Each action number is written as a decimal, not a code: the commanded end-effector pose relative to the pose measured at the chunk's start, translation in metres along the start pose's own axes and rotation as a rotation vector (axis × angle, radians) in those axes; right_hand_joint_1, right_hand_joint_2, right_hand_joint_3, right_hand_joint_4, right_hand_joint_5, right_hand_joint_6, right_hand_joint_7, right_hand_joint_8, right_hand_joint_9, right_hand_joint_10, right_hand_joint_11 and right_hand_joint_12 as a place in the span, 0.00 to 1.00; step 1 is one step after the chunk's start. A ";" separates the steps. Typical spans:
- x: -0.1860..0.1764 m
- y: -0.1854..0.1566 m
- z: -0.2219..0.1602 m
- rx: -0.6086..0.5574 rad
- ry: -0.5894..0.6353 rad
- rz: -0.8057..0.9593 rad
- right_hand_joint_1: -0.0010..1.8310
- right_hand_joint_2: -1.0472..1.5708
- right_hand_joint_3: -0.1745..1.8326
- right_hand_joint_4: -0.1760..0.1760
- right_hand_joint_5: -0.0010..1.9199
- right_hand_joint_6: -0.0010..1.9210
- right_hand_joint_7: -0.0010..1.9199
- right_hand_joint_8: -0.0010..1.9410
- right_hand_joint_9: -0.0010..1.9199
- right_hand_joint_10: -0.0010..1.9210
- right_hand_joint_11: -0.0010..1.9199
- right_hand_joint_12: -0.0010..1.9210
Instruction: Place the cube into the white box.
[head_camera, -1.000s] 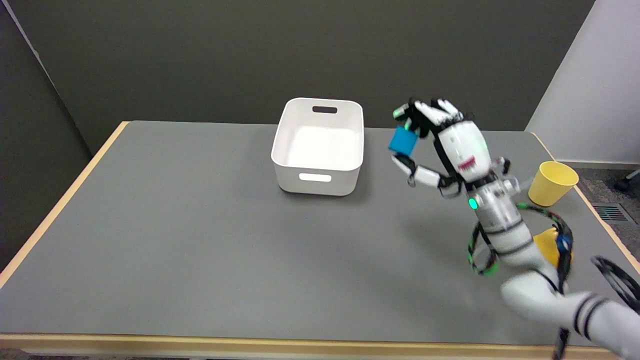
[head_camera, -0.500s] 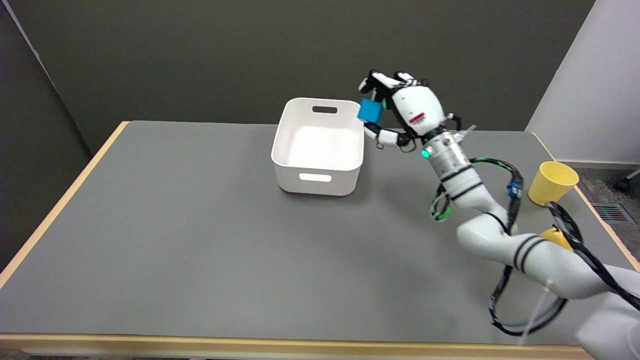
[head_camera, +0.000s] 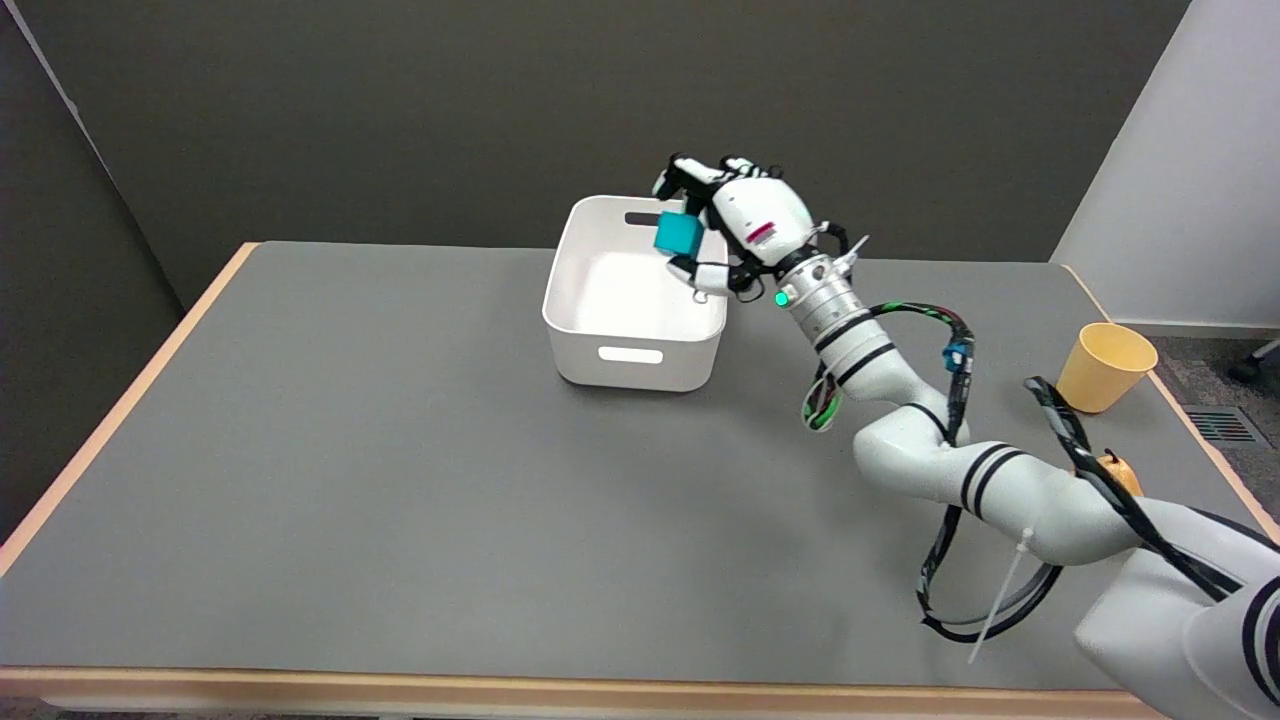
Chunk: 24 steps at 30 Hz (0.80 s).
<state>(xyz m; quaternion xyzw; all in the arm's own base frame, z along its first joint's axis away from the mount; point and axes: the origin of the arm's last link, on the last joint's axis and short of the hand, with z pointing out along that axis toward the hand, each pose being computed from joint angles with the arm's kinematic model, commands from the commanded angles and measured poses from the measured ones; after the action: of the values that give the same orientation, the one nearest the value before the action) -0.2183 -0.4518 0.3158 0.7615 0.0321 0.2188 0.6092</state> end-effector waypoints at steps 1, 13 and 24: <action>-0.030 -0.049 0.005 0.068 -0.076 0.078 0.81 0.73 0.45 0.74 0.19 0.58 0.38 0.82 0.38 0.86 0.17 0.75; -0.035 -0.041 -0.011 0.037 -0.108 0.239 0.39 0.64 0.56 0.76 0.06 0.17 0.12 0.14 0.06 0.24 0.00 0.49; -0.021 -0.040 -0.028 0.068 -0.040 0.247 0.24 0.60 0.53 0.71 0.01 0.08 0.00 0.00 0.00 0.00 0.00 0.20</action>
<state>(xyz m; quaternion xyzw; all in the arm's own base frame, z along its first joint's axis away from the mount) -0.2398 -0.4441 0.2723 0.7824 -0.0515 0.2365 0.5738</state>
